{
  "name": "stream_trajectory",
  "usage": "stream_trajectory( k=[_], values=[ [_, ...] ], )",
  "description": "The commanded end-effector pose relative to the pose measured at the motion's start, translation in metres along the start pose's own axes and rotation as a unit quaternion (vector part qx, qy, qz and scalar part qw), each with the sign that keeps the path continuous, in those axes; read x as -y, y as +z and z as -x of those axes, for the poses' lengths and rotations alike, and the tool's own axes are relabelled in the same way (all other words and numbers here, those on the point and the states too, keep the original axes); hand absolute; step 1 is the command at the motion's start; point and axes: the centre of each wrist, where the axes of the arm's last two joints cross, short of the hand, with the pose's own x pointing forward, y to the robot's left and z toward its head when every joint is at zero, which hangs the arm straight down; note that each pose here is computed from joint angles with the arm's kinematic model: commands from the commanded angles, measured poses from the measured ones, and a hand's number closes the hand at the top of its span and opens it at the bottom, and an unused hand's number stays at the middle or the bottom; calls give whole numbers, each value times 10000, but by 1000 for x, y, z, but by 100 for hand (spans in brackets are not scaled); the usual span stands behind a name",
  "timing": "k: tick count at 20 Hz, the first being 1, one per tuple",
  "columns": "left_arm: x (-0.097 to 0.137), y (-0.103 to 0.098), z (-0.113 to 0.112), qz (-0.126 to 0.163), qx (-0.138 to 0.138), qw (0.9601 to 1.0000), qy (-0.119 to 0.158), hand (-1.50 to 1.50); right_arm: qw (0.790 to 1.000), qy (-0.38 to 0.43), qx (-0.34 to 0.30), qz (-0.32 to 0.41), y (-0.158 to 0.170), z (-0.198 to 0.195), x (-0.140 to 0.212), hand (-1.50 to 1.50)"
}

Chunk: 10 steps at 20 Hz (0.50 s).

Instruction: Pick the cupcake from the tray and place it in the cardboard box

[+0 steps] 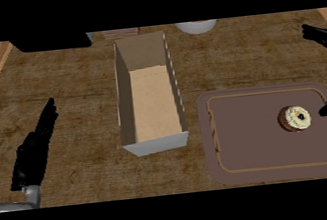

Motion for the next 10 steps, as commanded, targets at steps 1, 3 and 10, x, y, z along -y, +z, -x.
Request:
stream_trajectory(
  k=[1,3,10],
  values=[
    [-3,-4,-2,-9,28,10000,-6,0,9858,1054,-422,-1237,7,-23,34,-150],
    [-5,-1,3,59,4,10000,16,0,9714,1486,-737,-1701,2,-32,39,-150],
    [-6,3,-5,22,-82,9999,92,0,9237,2044,-1190,-3013,-5,-38,14,-150]
  ],
)
